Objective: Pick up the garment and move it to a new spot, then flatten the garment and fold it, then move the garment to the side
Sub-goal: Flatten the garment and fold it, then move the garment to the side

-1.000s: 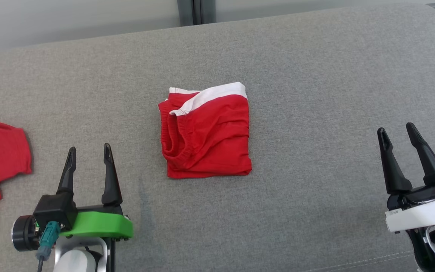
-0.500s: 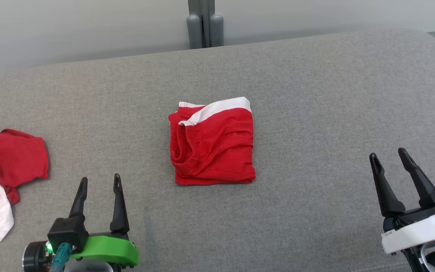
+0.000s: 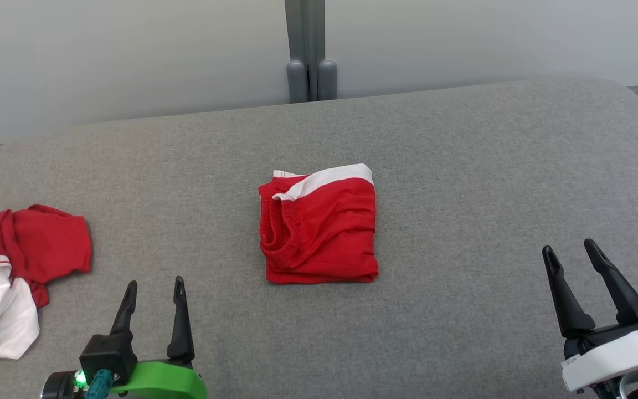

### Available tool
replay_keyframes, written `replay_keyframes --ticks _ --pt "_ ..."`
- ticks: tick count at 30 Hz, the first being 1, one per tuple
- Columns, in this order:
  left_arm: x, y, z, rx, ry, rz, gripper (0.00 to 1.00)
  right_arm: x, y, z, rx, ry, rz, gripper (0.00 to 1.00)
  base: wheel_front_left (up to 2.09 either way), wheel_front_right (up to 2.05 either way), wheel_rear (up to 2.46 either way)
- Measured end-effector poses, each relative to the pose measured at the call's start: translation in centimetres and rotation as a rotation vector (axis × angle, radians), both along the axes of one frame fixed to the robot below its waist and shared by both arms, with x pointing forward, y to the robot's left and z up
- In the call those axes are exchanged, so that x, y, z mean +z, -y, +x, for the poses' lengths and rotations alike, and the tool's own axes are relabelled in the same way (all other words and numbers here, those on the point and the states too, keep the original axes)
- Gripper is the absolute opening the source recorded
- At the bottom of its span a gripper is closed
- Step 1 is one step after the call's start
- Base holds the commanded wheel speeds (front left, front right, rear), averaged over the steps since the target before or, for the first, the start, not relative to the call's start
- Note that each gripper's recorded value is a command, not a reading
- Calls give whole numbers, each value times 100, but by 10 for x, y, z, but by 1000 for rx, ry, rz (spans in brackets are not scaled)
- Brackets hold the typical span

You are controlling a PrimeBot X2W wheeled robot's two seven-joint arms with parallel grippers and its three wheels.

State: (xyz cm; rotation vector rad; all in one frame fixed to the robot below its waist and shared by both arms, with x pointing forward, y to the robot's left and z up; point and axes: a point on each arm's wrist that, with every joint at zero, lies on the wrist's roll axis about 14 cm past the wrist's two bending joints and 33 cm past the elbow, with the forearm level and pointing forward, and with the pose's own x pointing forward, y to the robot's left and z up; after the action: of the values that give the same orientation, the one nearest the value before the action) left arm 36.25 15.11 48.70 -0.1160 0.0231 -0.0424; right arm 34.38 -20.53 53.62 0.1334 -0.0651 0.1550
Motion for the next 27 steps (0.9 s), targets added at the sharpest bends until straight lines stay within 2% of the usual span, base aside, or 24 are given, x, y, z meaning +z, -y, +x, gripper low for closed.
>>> replay_keyframes --ticks 27 --pt "1 -10 -3 31 5 8 100 0 -2 2 8 -12 -7 100 0 0 0"
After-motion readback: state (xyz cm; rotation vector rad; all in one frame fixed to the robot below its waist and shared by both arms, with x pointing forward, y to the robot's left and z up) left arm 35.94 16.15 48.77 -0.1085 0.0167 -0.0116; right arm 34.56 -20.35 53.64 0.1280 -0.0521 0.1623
